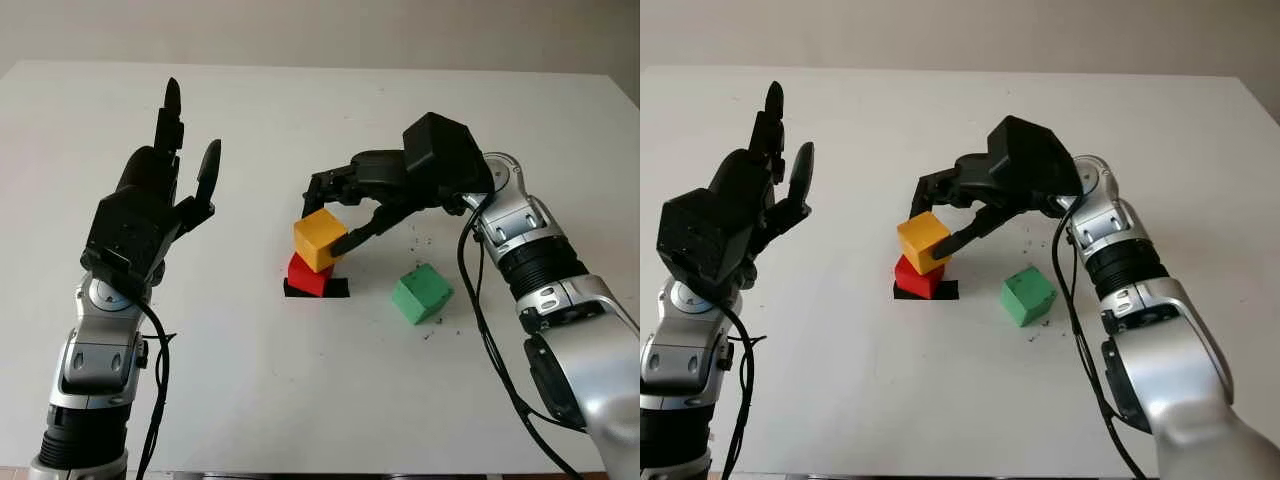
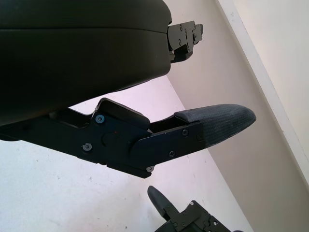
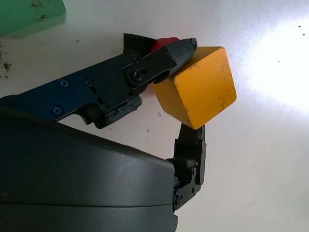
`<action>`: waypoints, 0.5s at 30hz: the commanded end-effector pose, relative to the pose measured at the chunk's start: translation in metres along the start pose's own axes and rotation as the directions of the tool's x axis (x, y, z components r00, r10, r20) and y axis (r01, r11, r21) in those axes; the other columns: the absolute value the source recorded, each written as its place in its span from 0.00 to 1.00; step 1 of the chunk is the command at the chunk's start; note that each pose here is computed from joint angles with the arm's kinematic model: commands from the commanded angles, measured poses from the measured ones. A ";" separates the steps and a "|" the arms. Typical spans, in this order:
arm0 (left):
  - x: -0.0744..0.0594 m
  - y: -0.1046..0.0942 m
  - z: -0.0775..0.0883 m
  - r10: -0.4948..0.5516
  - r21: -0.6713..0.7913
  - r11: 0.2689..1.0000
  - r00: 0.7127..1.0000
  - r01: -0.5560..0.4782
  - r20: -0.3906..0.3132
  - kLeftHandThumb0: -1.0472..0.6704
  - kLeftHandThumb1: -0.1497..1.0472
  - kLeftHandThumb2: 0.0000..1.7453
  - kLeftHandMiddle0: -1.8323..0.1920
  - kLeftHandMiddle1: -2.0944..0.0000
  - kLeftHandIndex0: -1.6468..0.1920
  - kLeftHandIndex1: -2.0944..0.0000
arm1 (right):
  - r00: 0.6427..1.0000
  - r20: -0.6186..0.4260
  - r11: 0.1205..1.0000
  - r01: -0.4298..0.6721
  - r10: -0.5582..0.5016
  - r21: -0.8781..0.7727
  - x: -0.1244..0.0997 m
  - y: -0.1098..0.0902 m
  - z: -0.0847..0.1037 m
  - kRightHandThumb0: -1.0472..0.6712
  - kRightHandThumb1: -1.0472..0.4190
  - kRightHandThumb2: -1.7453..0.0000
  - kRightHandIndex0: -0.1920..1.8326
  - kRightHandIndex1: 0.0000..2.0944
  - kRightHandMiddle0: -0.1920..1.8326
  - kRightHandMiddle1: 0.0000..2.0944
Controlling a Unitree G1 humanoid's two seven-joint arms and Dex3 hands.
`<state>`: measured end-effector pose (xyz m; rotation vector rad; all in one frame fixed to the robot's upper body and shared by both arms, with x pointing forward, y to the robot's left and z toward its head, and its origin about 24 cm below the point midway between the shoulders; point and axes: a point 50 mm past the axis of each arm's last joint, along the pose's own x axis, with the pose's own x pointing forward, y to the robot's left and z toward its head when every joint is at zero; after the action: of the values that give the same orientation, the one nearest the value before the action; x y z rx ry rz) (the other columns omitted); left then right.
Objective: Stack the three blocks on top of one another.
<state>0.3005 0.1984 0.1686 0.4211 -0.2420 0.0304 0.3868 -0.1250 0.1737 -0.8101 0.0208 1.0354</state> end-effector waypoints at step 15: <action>-0.001 0.001 0.003 0.003 0.009 1.000 1.000 -0.003 0.015 0.14 1.00 0.42 1.00 1.00 1.00 1.00 | 0.999 -0.019 0.989 -0.044 0.041 -0.139 -0.005 0.002 0.005 0.37 0.11 0.97 0.05 0.01 0.12 0.45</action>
<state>0.3005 0.1984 0.1686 0.4231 -0.2420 0.0313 0.3827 -0.1219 0.1769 -0.9215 -0.0083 1.0845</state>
